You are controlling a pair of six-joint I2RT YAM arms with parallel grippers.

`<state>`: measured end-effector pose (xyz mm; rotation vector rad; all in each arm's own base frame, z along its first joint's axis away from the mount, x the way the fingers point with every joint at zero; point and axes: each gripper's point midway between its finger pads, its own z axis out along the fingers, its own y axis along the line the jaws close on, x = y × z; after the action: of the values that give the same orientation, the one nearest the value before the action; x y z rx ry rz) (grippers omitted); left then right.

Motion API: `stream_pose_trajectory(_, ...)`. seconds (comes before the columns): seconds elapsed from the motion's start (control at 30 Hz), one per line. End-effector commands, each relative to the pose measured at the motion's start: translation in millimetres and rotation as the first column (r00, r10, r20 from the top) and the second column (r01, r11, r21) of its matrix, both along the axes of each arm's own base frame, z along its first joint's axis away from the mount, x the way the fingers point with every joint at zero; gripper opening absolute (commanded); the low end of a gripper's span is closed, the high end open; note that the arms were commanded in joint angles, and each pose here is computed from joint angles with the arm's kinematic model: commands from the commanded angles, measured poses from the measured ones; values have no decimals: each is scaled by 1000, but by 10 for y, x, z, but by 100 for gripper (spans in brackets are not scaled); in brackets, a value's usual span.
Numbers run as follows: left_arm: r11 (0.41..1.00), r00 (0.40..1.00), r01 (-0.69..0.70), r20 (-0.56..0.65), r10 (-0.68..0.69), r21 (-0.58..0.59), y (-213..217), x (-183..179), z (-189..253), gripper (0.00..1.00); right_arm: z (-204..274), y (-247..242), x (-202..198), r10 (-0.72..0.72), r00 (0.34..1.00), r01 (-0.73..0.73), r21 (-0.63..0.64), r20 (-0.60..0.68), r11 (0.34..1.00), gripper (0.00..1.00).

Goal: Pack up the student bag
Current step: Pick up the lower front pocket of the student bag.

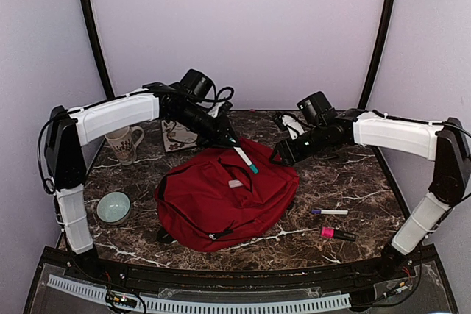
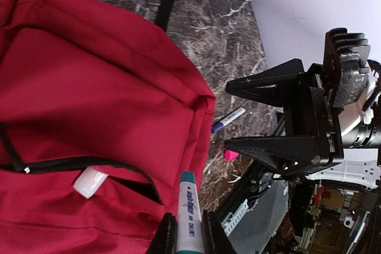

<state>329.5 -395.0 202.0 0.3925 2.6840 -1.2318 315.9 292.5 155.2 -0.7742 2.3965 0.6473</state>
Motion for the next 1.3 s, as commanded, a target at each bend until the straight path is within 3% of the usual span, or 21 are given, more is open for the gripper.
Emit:
stream_pose_trajectory(0.0, 984, 990, -118, 92, 107, 134, 437, -69, 91, 0, -54, 58, 43, 6, 1000, -6, -11, -26, 1000, 60)
stream_pose_trajectory(0.3, 938, 966, -257, 83, 244, 234, 876, -281, -139, 0, -267, 273, -12, 68, 986, -69, 2, -153, 998, 59)
stream_pose_trajectory(0.7, 846, 842, -517, -95, 530, 132, 855, -251, -443, 0, -253, 476, -172, 162, 961, -146, 85, -226, 986, 57)
stream_pose_trajectory(1.1, 841, 823, -532, -174, 540, 95, 723, -265, -555, 0, -459, 786, -337, 234, 927, -212, 108, -292, 971, 57)
stream_pose_trajectory(1.27, 851, 828, -515, -194, 525, 104, 649, -310, -661, 0, -486, 897, -329, 237, 920, -203, 138, -311, 969, 43)
